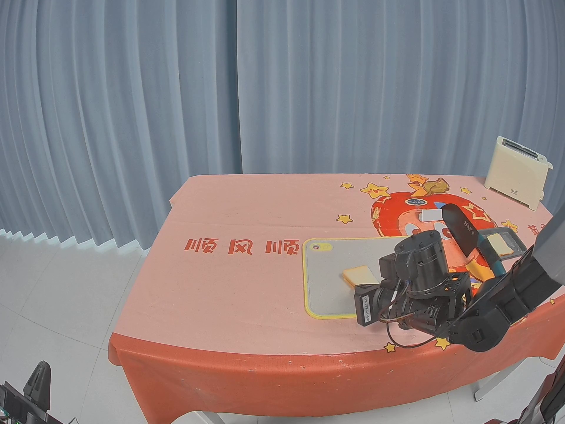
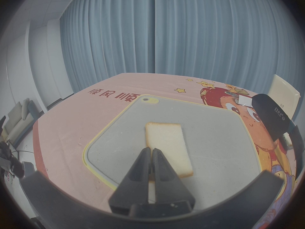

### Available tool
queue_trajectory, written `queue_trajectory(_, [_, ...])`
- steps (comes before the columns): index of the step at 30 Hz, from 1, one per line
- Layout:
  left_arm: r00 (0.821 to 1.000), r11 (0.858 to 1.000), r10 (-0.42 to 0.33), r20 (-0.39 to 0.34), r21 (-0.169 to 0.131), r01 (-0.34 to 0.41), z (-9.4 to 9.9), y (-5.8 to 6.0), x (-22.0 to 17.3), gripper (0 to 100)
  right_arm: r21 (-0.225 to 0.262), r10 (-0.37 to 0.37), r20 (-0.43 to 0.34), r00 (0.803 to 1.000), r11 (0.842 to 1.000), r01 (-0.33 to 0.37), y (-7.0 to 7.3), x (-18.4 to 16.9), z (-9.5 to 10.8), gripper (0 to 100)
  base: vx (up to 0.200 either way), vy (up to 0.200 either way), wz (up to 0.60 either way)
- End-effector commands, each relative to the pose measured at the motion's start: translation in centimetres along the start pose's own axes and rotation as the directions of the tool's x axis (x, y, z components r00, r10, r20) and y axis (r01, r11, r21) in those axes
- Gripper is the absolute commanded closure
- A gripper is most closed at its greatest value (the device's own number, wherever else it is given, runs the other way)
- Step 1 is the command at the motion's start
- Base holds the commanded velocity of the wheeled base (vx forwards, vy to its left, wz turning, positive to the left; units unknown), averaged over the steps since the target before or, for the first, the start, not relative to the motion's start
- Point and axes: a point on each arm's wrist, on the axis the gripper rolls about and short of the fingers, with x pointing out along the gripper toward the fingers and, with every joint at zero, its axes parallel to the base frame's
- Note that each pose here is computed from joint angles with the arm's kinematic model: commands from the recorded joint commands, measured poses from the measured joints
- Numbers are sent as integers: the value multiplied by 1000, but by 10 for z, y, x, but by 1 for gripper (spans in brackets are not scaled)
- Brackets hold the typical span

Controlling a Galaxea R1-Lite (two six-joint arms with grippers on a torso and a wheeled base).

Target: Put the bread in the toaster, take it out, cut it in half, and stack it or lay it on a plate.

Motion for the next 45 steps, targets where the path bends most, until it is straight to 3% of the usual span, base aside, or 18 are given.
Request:
queue_trajectory(1, [1000, 1000, 1, -12, 0, -1, -4, 0, 1, 100, 6, 4, 28, 1000, 1000, -4, 0, -6, 6, 100, 0, 0, 0])
queue_trajectory(13, [1000, 1000, 1, -12, 0, -1, -4, 0, 1, 100, 19, 38, 147, 988, 999, -41, -2, -48, 28, 100, 0, 0, 0])
queue_trajectory(22, [1000, 1000, 1, -12, 0, -1, -4, 0, 1, 100, 34, 32, 238, 971, 999, -41, -13, -77, 43, 100, 0, 0, 0])
queue_trajectory(36, [1000, 1000, 1, -12, 0, -1, -4, 0, 1, 100, 44, 4, 269, 963, 999, -17, -27, -92, 44, 100, 0, 0, 0])
queue_trajectory(40, [1000, 1000, 1, -12, 0, -1, -4, 0, 1, 100, 53, -36, 289, 957, 998, 21, -40, -99, 48, 100, 0, 0, 0])
queue_trajectory(45, [1000, 1000, 1, -12, 0, -1, -4, 0, 1, 100, 52, -39, 303, 952, 998, 24, -41, -103, 50, 100, 0, 0, 0])
